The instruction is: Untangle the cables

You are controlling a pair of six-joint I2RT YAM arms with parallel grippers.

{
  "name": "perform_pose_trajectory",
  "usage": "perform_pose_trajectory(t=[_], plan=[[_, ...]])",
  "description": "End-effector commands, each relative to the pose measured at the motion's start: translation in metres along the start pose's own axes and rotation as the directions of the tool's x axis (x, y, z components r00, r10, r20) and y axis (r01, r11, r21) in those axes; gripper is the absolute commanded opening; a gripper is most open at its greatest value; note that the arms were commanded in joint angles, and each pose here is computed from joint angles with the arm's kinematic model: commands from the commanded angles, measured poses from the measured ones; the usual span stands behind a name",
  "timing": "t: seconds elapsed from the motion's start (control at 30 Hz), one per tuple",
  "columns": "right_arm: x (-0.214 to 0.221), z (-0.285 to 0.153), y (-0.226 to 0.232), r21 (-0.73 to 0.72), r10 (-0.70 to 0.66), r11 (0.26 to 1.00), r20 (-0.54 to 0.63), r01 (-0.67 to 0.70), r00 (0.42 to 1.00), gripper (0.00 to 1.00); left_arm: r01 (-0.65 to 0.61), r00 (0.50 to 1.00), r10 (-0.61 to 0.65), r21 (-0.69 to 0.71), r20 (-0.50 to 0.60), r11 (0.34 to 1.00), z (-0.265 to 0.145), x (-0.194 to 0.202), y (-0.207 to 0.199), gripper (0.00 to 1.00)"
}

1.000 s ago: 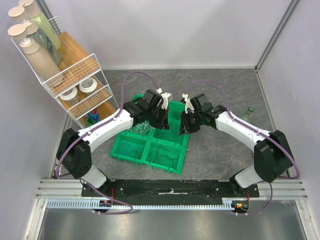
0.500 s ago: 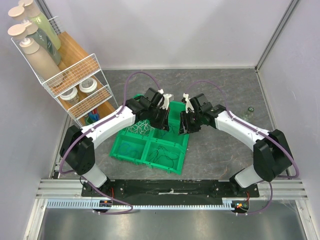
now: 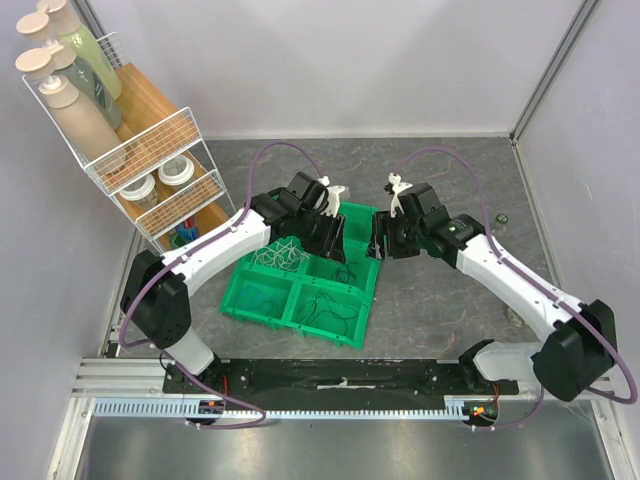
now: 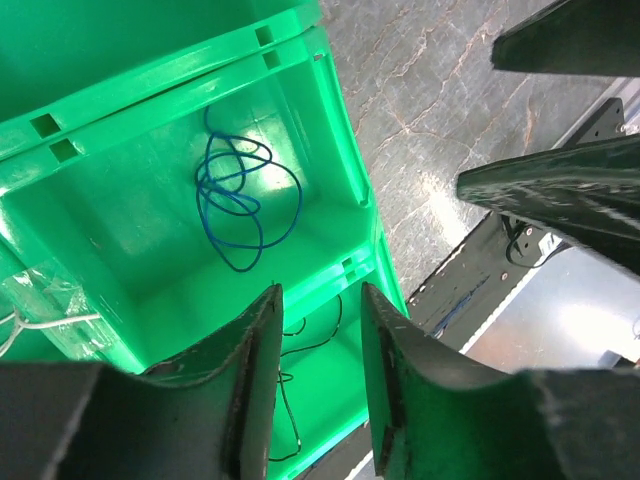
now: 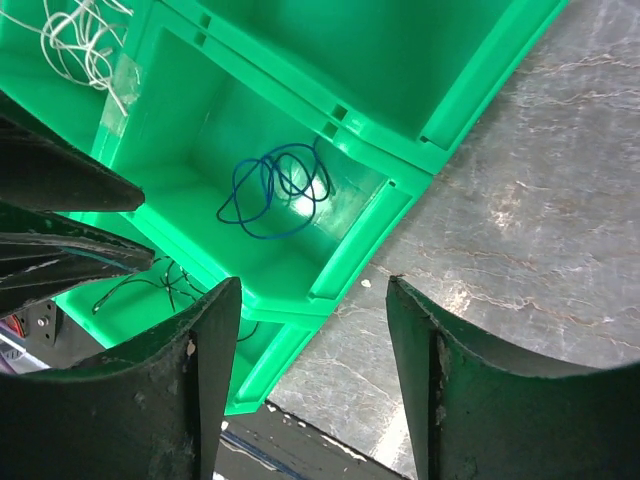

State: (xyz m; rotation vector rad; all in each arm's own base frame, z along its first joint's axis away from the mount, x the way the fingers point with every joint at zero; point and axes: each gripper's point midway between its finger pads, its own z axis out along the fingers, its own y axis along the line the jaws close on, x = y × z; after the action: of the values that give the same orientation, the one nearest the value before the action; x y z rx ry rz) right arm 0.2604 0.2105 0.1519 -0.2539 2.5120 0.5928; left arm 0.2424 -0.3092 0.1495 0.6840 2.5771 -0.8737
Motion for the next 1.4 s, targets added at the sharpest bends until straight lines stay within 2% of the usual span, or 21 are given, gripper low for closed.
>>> perform_pose_trajectory(t=[0.0,0.1,0.3,0.47,0.57,0.73,0.87,0.9,0.97,1.17,1.23,1.27,1.3,1.37], plan=[[-0.020,-0.023,0.000,0.027,0.017,0.999,0.100,-0.020,0.995,0.68,-0.041,0.998,0.038,0.047,0.050,0.998,-0.016,-0.015,-0.016,0.46],[-0.017,-0.031,-0.001,0.026,0.011,1.000,0.120,-0.014,0.993,0.68,-0.060,0.994,0.053,0.072,0.099,0.996,-0.027,-0.021,-0.024,0.52],[-0.015,-0.055,-0.011,0.065,0.017,0.997,0.201,-0.030,0.979,0.72,-0.109,0.964,0.071,0.135,0.255,0.985,-0.065,-0.044,-0.054,0.54],[-0.028,-0.083,-0.010,0.071,0.016,0.997,0.297,-0.038,0.955,0.74,-0.178,0.906,0.090,0.178,0.414,0.968,-0.114,-0.070,-0.087,0.56],[-0.046,-0.108,-0.005,0.074,-0.002,0.997,0.368,-0.028,0.930,0.74,-0.237,0.848,0.115,0.175,0.517,0.956,-0.152,-0.090,-0.107,0.58],[-0.090,-0.159,0.008,0.112,-0.095,0.993,0.482,0.047,0.871,0.76,-0.364,0.702,0.190,0.116,0.686,0.924,-0.228,-0.122,-0.141,0.62],[-0.133,-0.212,0.021,0.157,-0.166,0.984,0.594,0.089,0.787,0.78,-0.435,0.577,0.236,0.049,0.782,0.899,-0.286,-0.137,-0.164,0.66],[-0.145,-0.229,0.025,0.168,-0.181,0.981,0.629,0.096,0.756,0.82,-0.441,0.548,0.244,0.028,0.800,0.897,-0.299,-0.140,-0.168,0.67],[-0.165,-0.262,0.030,0.200,-0.219,0.974,0.689,0.110,0.691,0.98,-0.458,0.469,0.261,-0.020,0.844,0.889,-0.330,-0.145,-0.176,0.69],[-0.209,-0.369,0.033,0.297,-0.284,0.954,0.854,0.039,0.435,0.98,-0.485,0.218,0.308,-0.171,0.926,0.858,-0.418,-0.147,-0.198,0.70],[-0.213,-0.392,0.029,0.290,-0.261,0.957,0.890,-0.022,0.374,0.98,-0.482,0.160,0.321,-0.210,0.933,0.851,-0.435,-0.146,-0.200,0.70],[-0.215,-0.398,0.027,0.287,-0.250,0.957,0.898,-0.051,0.363,0.98,-0.483,0.140,0.329,-0.226,0.934,0.846,-0.440,-0.146,-0.201,0.70],[-0.218,-0.396,0.024,0.293,-0.246,0.953,0.893,-0.071,0.377,0.98,-0.476,0.128,0.334,-0.238,0.934,0.847,-0.443,-0.145,-0.200,0.70],[-0.220,-0.390,0.018,0.297,-0.230,0.948,0.889,-0.116,0.397,0.98,-0.469,0.127,0.340,-0.245,0.932,0.849,-0.444,-0.144,-0.198,0.70]])
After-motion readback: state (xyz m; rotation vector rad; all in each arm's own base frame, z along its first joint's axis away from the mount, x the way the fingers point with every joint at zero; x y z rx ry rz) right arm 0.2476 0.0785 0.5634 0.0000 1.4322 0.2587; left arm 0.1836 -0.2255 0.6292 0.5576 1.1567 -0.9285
